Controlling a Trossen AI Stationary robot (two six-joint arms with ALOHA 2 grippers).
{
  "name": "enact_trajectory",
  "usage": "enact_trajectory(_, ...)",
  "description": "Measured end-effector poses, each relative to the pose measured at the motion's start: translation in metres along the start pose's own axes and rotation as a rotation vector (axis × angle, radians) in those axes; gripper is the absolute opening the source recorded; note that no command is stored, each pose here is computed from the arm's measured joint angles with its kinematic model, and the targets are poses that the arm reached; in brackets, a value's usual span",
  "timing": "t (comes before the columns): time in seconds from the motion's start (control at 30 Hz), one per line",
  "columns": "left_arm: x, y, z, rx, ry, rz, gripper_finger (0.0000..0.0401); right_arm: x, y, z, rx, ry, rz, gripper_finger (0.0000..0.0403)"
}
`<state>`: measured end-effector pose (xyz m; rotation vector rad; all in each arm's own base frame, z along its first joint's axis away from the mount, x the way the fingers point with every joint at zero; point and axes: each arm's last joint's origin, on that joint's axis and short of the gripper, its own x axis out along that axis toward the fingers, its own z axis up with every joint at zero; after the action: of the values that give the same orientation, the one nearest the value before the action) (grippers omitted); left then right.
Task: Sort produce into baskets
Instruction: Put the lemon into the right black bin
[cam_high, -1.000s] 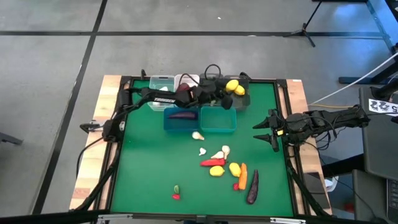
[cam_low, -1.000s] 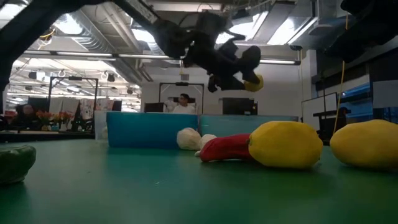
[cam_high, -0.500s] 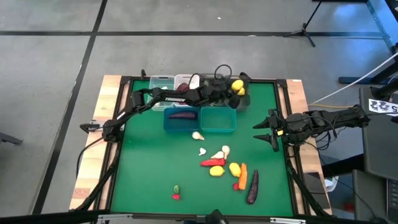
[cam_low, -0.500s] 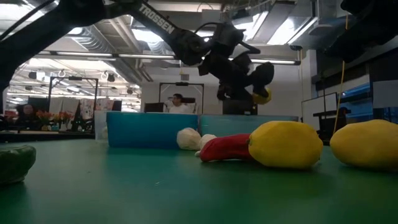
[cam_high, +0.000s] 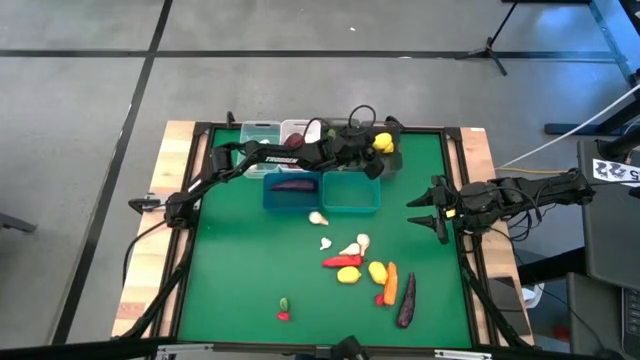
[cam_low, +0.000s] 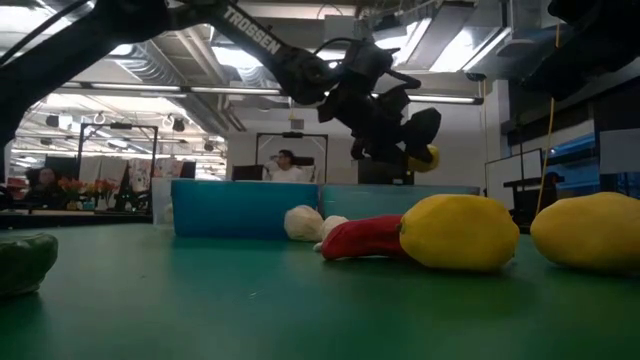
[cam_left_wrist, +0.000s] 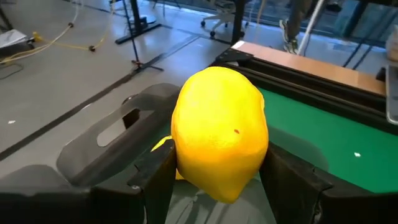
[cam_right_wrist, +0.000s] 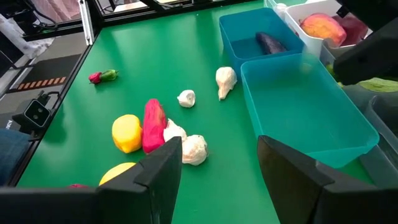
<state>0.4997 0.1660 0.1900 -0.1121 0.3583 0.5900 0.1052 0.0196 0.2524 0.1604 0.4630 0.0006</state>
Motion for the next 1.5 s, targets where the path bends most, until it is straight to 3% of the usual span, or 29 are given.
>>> enact_trajectory(0.3, 0.002, 0.009, 0.0, -0.005, 0.016, -0.011, 0.021, 0.0, 0.0, 0.0, 0.0, -0.001, 0.0, 0.0209)
enact_trajectory(0.6, 0.002, 0.006, 0.0, 0.063, 0.013, -0.062, 0.0213, 0.0, 0.0, 0.0, 0.001, -0.002, 0.0, 0.0209)
enact_trajectory(0.73, 0.002, 0.004, -0.001, 0.08, 0.023, -0.108, 0.0247, 0.0, 0.0, 0.0, 0.0, -0.002, 0.0, 0.0209)
enact_trajectory(0.9, 0.002, 0.006, -0.001, 0.086, 0.02, -0.075, 0.0294, 0.0, 0.0, 0.0, 0.0, -0.002, 0.001, 0.0209)
enact_trajectory(1.1, 0.0, 0.005, 0.004, 0.074, -0.004, -0.072, 0.0309, 0.0, 0.0, 0.0, 0.001, -0.002, 0.001, 0.0209)
enact_trajectory(1.27, -0.019, -0.015, 0.026, 0.103, -0.045, -0.147, 0.031, 0.0, 0.0, 0.0, 0.001, -0.003, 0.001, 0.0209)
enact_trajectory(1.5, -0.077, -0.049, 0.073, 0.173, -0.133, -0.24, 0.031, 0.0, 0.0, 0.0, 0.001, -0.004, 0.0, 0.0209)
